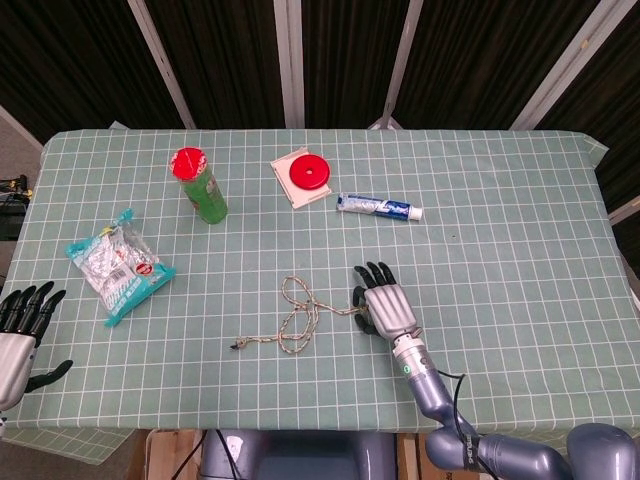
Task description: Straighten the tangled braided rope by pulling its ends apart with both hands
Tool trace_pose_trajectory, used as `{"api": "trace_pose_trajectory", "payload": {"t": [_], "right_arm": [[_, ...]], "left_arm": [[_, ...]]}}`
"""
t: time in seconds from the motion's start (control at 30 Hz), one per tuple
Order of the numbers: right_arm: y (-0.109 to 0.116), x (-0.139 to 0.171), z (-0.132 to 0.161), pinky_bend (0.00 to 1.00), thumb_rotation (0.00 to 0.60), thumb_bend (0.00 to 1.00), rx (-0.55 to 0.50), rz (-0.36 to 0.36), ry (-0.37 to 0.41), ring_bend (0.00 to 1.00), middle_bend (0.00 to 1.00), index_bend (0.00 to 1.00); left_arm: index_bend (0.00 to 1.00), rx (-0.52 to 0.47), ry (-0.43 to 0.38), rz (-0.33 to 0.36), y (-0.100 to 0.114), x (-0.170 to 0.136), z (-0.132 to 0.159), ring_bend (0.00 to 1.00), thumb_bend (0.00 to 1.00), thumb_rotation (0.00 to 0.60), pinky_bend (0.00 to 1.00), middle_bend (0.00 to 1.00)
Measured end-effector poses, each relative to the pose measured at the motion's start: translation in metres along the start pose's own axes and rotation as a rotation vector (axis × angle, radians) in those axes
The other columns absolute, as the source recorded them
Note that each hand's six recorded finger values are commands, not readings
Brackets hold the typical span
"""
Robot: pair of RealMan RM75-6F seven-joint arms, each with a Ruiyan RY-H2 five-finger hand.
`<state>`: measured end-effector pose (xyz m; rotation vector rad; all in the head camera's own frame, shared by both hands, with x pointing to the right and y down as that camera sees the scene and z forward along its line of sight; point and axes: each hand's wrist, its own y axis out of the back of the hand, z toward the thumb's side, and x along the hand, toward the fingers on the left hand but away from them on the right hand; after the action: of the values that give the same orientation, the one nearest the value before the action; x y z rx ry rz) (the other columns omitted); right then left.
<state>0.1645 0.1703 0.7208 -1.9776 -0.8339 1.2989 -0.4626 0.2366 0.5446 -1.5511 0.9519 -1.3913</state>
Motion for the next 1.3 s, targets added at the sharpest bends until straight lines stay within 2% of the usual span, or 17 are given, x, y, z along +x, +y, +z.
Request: {"api": "trace_pose_trajectory", "payload": {"t": [0.6,0.8,1.0,1.13,1.3], "right_arm": [[-0.003,0.006,0.001,0.0,0.6,0.47,-0.01,0.01,-0.006,0.0,0.18,0.61],[0.005,0.009,0.0,0.0,0.6,0.47,-0.025,0.0,-0.007,0.0,0.18,0.61],[0.017,0.014,0.002,0.0,0.6,0.47,-0.045,-0.013,-0.003,0.0,0.18,0.61],[0.025,0.018,0.001,0.0,0.6,0.47,-0.051,-0.022,-0.007,0.0,0.18,0.61],[0.034,0.024,-0.005,0.0,0.6,0.47,-0.061,-0.029,-0.026,0.0,0.18,0.61]], "left_arm": [[0.02,-0.003,-0.003,-0.012,-0.002,0.0,0.002,0.0,0.04,0.6,0.0,0.0],[0.09,-0.004,-0.024,-0.036,-0.005,0.004,0.011,0.0,0.12,0.6,0.0,0.0],[0.21,-0.034,-0.082,-0.065,-0.004,0.025,0.043,0.0,0.21,0.6,0.0,0.0],[0.3,-0.063,-0.134,-0.104,-0.007,0.044,0.078,0.0,0.24,0.6,0.0,0.03],[0.35,-0.052,-0.195,-0.138,-0.018,0.061,0.118,0.0,0.26,0.6,0.0,0.08]]}}
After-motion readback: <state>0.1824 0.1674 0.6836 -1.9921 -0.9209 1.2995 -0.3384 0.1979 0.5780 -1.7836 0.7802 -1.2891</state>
